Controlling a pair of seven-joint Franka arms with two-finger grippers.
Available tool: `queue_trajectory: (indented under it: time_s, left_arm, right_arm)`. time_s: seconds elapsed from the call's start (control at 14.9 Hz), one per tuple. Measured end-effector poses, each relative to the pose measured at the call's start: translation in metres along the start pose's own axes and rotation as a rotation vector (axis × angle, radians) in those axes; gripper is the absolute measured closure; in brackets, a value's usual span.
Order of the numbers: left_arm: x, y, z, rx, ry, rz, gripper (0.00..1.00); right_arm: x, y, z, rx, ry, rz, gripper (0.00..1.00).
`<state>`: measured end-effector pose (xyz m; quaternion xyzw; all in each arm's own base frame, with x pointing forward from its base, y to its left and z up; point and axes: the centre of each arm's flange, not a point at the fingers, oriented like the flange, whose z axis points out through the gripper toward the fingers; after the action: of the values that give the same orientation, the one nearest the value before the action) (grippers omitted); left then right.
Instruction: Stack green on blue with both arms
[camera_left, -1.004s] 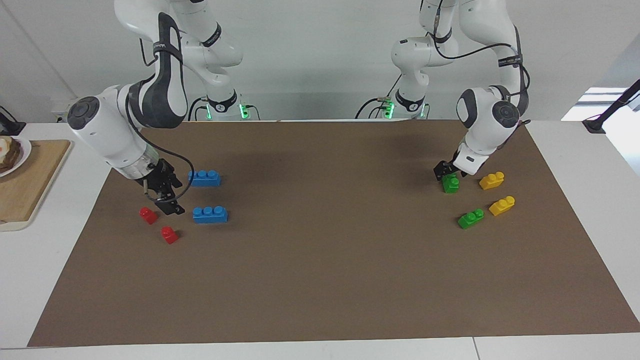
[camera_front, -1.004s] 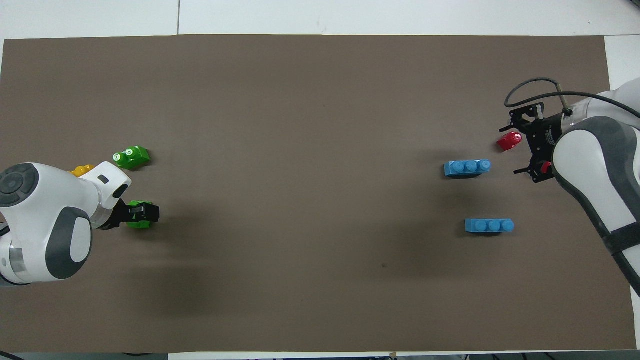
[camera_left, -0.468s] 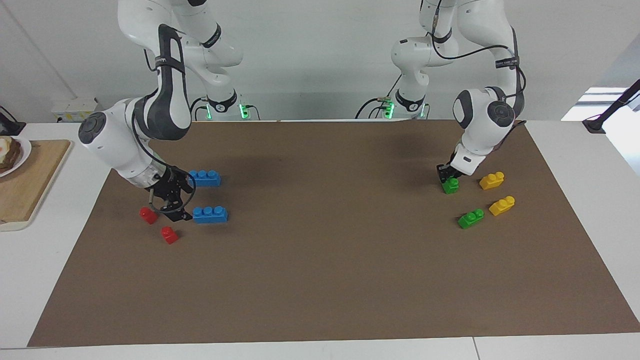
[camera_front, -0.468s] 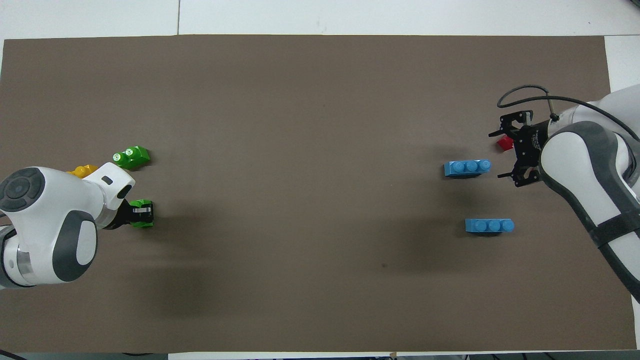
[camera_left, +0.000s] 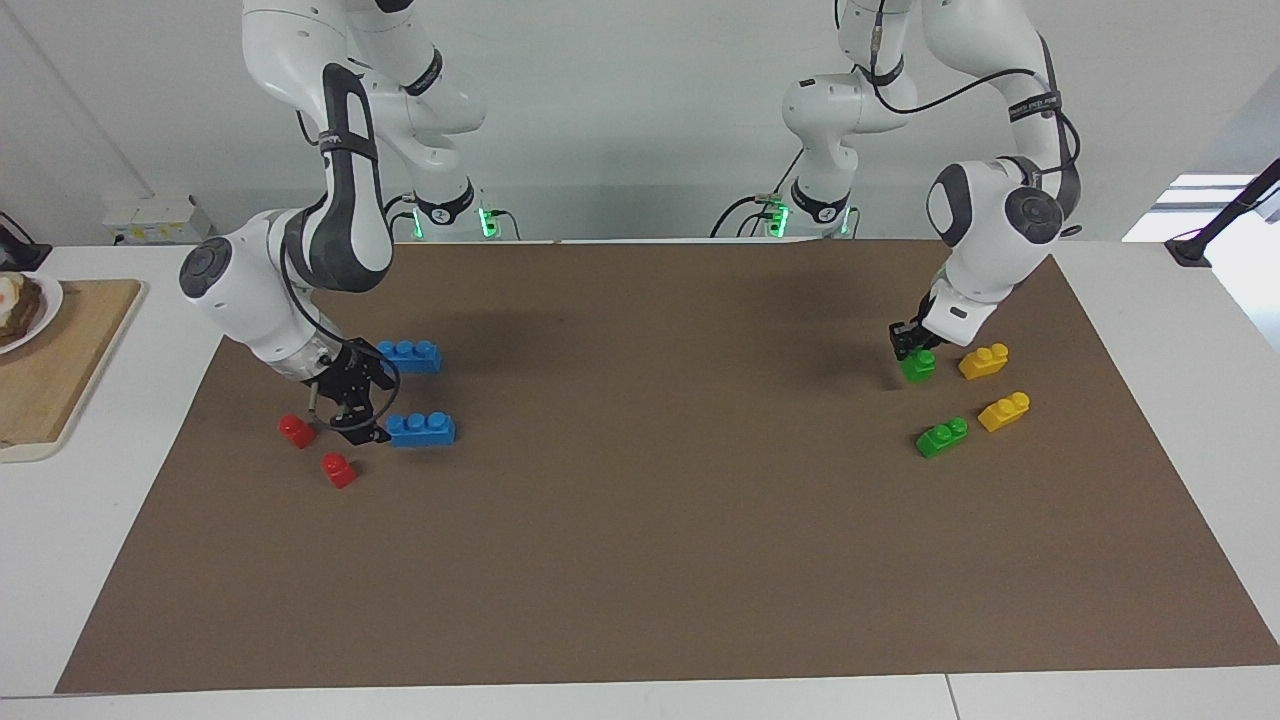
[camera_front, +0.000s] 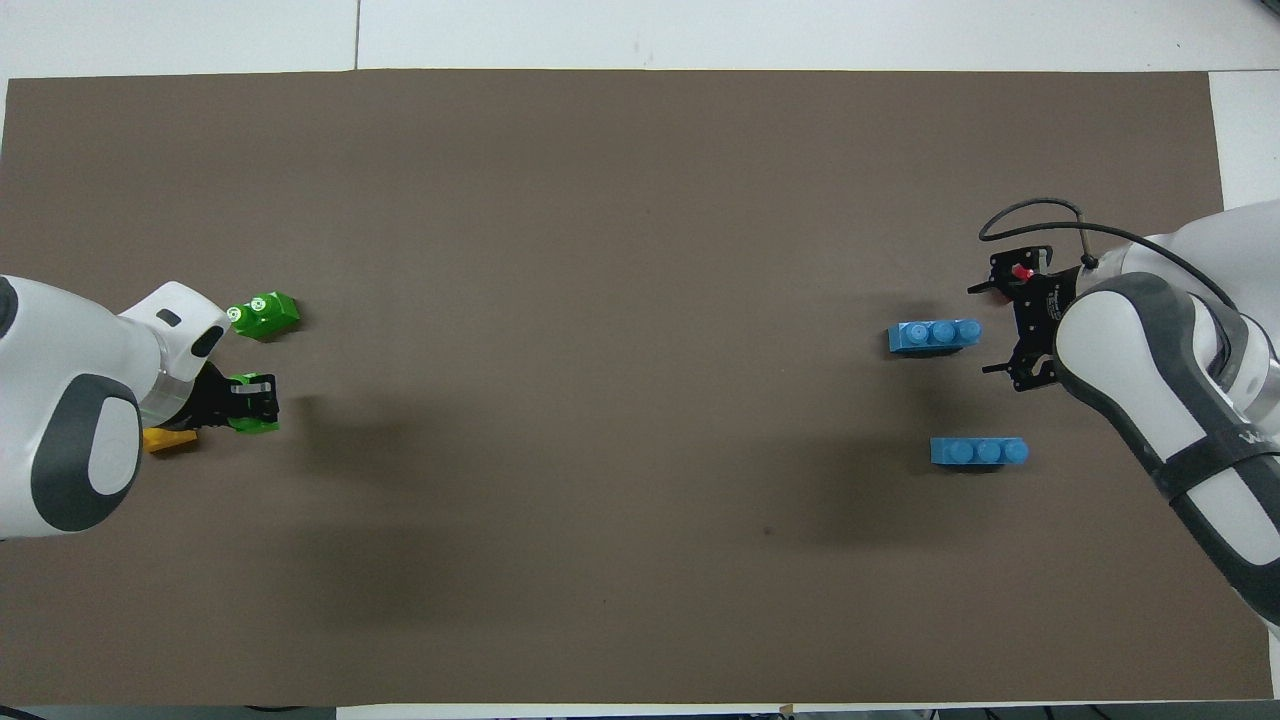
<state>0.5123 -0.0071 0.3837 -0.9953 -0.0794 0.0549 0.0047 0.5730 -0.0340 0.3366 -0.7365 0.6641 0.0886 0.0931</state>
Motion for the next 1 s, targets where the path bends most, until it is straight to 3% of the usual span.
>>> queue_trajectory:
  time_s: [0.33,0.54,0.74,1.0]
  left_arm:
    - [0.004,0.006,-0.012,-0.003,0.013,-0.223,0.66]
    - [0.003,0.007,-0.022,0.005,-0.011,-0.250,0.66]
    - [-0.001,0.024,-0.059,0.005,-0.035,-0.297,0.66]
    - [-0.026,0.052,-0.092,-0.012,-0.060,-0.363,0.66]
  right_arm:
    - [0.003,0.007,0.014,0.010,0.012,0.009,0.00]
    - [0.006,0.006,0.020,0.020,0.020,0.013,0.00]
    - [0.007,0.004,0.029,0.033,0.014,0.027,0.00]
    - [0.009,0.003,0.038,0.038,0.005,0.039,0.00]
